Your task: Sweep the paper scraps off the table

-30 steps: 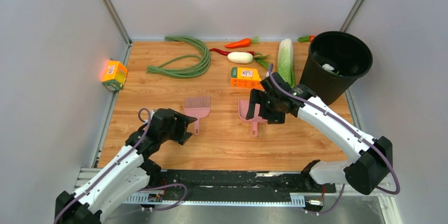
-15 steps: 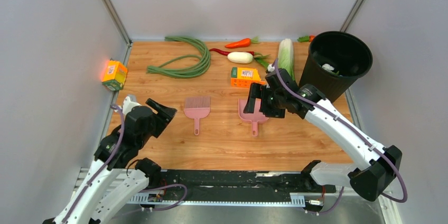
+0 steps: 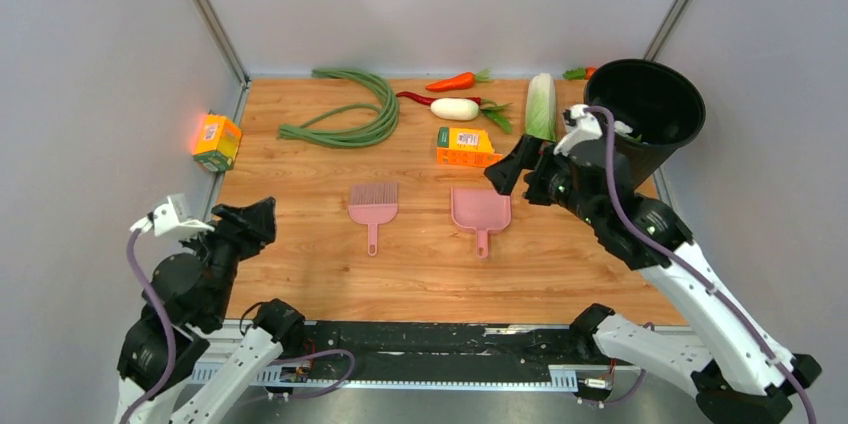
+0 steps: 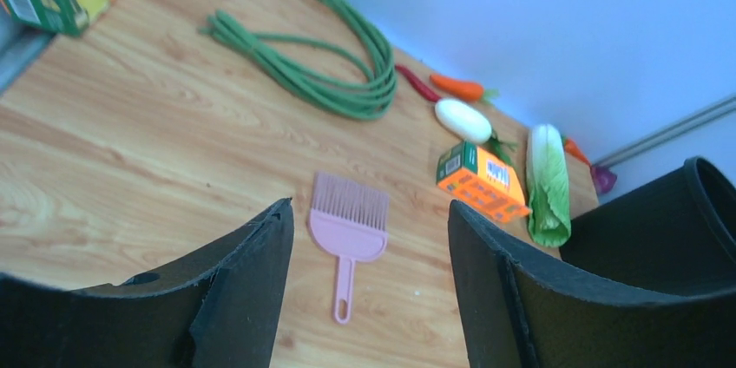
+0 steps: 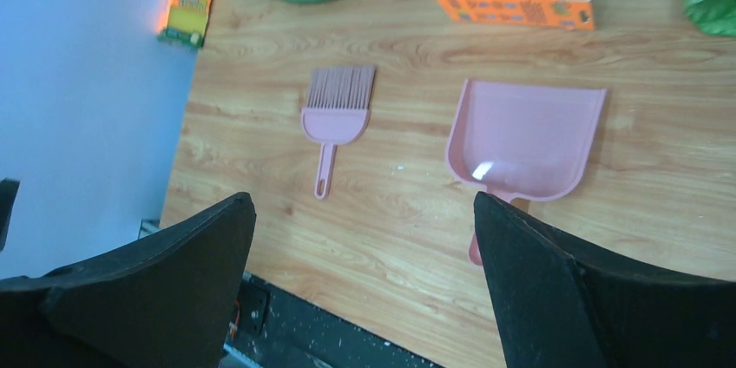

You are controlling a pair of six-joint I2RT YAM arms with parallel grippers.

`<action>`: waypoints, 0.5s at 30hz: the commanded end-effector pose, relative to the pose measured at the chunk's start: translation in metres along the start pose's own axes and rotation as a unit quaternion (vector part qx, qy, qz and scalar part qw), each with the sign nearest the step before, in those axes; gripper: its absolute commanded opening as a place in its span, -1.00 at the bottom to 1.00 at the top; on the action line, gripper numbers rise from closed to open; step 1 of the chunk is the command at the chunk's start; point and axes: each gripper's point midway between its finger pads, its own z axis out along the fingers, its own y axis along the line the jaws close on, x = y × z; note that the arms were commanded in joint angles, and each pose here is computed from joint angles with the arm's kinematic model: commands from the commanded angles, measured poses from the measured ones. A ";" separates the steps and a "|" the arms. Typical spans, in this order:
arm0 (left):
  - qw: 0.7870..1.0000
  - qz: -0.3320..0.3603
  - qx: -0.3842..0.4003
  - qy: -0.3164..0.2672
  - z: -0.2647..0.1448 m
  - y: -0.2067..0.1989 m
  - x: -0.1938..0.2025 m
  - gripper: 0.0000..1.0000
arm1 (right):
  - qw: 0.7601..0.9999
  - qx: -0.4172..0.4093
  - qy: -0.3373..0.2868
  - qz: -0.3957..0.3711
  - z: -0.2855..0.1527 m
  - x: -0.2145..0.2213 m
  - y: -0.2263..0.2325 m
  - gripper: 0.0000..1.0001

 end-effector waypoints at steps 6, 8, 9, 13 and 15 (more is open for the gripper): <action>0.993 0.045 -0.016 -0.110 -0.028 0.033 -0.040 0.70 | 0.982 0.076 -0.158 0.070 -0.040 -0.019 -0.058 1.00; 0.992 0.046 -0.019 -0.116 -0.033 0.038 -0.041 0.71 | 0.975 0.074 -0.190 0.090 -0.056 -0.024 -0.065 1.00; 0.992 0.045 -0.018 -0.118 -0.034 0.038 -0.042 0.72 | 0.970 0.075 -0.206 0.101 -0.063 -0.026 -0.069 1.00; 0.992 0.049 -0.025 -0.116 -0.036 0.044 -0.039 0.72 | 0.959 0.077 -0.245 0.120 -0.081 -0.033 -0.079 1.00; 0.992 0.049 -0.028 -0.114 -0.036 0.046 -0.037 0.72 | 0.957 0.078 -0.251 0.121 -0.084 -0.036 -0.079 1.00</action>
